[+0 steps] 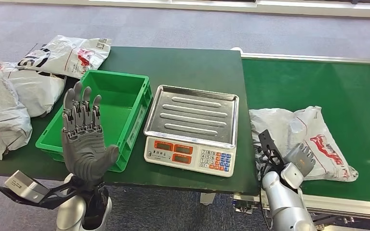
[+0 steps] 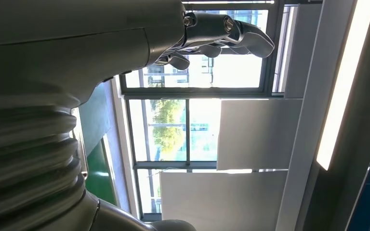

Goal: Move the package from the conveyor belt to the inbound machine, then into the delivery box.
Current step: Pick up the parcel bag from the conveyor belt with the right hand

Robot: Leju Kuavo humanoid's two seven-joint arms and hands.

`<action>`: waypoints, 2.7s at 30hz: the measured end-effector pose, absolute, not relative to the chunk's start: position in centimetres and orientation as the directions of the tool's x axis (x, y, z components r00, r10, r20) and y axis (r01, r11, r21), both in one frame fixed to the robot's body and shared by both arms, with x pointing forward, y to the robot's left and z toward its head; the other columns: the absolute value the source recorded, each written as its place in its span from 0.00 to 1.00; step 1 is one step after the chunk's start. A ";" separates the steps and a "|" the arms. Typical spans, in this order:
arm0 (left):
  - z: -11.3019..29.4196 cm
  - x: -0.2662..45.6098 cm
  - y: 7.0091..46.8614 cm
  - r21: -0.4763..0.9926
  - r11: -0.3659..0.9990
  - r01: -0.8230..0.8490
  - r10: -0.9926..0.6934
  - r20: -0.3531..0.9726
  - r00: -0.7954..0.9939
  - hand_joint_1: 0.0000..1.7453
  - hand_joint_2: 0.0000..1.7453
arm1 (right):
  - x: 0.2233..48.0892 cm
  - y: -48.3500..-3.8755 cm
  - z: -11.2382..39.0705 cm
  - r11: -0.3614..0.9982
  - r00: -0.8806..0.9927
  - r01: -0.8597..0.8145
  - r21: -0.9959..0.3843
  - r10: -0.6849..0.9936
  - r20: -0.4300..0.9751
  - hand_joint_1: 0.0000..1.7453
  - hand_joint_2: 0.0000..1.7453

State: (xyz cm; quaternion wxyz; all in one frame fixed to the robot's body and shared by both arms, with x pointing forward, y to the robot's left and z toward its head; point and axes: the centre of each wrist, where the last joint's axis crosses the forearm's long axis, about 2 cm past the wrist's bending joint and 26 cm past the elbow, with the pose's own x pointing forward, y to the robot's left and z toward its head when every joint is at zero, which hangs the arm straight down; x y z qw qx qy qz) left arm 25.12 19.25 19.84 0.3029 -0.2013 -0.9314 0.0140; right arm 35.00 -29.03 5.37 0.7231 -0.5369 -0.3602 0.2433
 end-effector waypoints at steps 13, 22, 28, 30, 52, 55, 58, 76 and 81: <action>19.8 25.2 19.5 -0.143 0.923 0.356 0.372 0.561 -0.739 0.00 1.00 | 34.7 -28.3 4.8 0.323 0.613 -0.003 -0.946 0.748 0.253 0.00 1.00; 19.8 25.2 19.6 -0.136 0.921 0.364 0.375 0.562 -0.738 0.00 1.00 | 34.6 -28.2 4.7 0.329 0.615 -0.009 -0.944 0.746 0.255 0.00 1.00; 19.7 25.2 19.6 -0.135 0.921 0.364 0.374 0.563 -0.737 0.00 1.00 | 34.7 -28.0 4.6 0.366 0.606 -0.066 -0.928 0.754 0.254 0.00 1.00; 19.7 25.2 19.6 -0.134 0.921 0.365 0.374 0.564 -0.736 0.00 1.00 | 34.7 -27.9 4.6 0.384 0.597 -0.091 -0.919 0.759 0.258 0.00 1.00; 19.0 25.4 19.7 -0.121 0.922 0.369 0.368 0.576 -0.730 0.00 1.00 | 35.0 -25.7 4.3 0.481 0.509 -0.307 -0.821 0.812 0.285 0.00 1.00; 19.0 25.4 19.7 -0.121 0.922 0.369 0.368 0.577 -0.730 0.00 1.00 | 35.1 -25.6 4.3 0.482 0.507 -0.311 -0.820 0.813 0.286 0.00 1.00; 19.0 25.4 19.7 -0.121 0.922 0.368 0.368 0.577 -0.730 0.00 1.00 | 35.1 -25.5 4.3 0.482 0.506 -0.313 -0.819 0.814 0.286 0.00 1.00; 19.0 25.4 19.7 -0.121 0.922 0.368 0.368 0.575 -0.731 0.00 1.00 | 35.2 -25.4 4.4 0.483 0.492 -0.319 -0.816 0.820 0.293 1.00 1.00; 19.0 25.4 19.8 -0.122 0.924 0.362 0.363 0.574 -0.734 0.00 1.00 | 35.3 -25.2 4.6 0.480 0.474 -0.290 -0.828 0.824 0.311 1.00 1.00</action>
